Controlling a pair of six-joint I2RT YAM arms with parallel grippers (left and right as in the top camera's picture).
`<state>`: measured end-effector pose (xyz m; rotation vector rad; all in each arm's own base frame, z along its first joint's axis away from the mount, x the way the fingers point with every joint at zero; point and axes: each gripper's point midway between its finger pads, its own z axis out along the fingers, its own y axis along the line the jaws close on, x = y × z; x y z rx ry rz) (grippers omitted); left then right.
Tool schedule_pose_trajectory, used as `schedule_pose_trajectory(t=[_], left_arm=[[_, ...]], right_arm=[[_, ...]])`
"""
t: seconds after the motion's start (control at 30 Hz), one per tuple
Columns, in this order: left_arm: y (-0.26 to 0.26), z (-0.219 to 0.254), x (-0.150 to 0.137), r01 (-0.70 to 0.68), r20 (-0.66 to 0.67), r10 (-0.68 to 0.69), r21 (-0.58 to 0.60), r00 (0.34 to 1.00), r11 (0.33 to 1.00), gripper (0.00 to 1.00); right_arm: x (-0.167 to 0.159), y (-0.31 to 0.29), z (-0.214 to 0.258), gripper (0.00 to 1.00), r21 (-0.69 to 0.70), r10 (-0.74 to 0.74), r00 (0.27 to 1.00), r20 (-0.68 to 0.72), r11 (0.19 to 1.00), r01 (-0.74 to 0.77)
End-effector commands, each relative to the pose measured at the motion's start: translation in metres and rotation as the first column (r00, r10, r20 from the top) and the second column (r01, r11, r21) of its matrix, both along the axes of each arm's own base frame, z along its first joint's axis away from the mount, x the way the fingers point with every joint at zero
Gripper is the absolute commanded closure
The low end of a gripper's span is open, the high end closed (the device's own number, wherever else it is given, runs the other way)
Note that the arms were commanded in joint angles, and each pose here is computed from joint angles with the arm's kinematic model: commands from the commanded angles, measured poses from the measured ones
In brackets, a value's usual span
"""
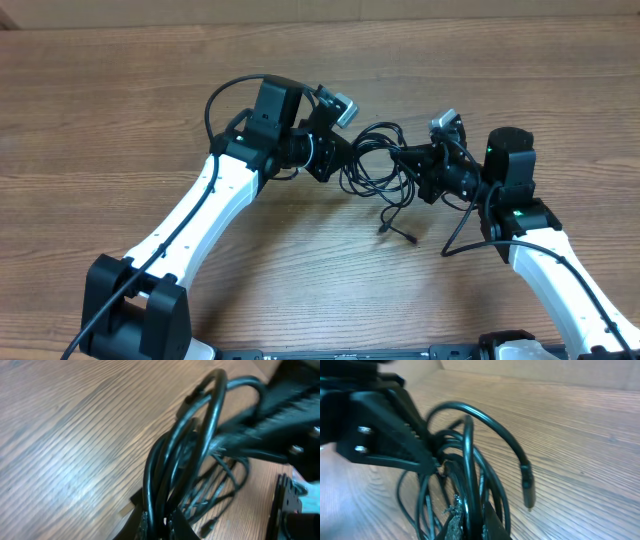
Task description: Untangle cables
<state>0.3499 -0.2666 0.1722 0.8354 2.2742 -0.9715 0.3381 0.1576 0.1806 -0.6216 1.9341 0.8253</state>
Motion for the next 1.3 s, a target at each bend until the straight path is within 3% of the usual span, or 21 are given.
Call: schedule_pose_trajectory(t=[0.0,0.37,0.57,0.8,1.03,1.27], left_arm=[[0.029,-0.006,0.022,-0.219,-0.064,0.222,0.056,0.973,0.974,0.96],[0.049,-0.010,0.031,-0.313,-0.119,0.320,0.072,0.940,0.947,0.96],[0.070,-0.023,0.033,-0.422,-0.166,0.444,0.150,0.881,0.894,0.96],[0.080,-0.027,0.034,-0.468,-0.198,0.496,0.173,0.845,0.867,0.96],[0.099,-0.038,0.034,-0.556,-0.215,0.606,0.250,0.766,0.792,0.96],[0.100,-0.038,0.033,-0.564,-0.225,0.615,0.251,0.756,0.786,0.96]], right_arm=[[-0.010,0.014,0.020,0.96,0.063,0.090,0.995,0.032,0.994,-0.092],[-0.011,0.020,0.036,0.96,0.097,0.130,0.987,0.096,0.985,-0.140],[-0.009,0.020,0.043,0.96,0.103,0.128,0.984,0.127,0.985,-0.141],[-0.006,0.020,0.049,0.96,0.127,0.113,0.986,0.127,0.983,-0.129],[-0.003,0.021,0.059,0.96,0.166,0.097,0.986,0.132,0.979,-0.118],[-0.002,0.021,0.063,0.96,0.177,0.092,0.986,0.141,0.977,-0.117]])
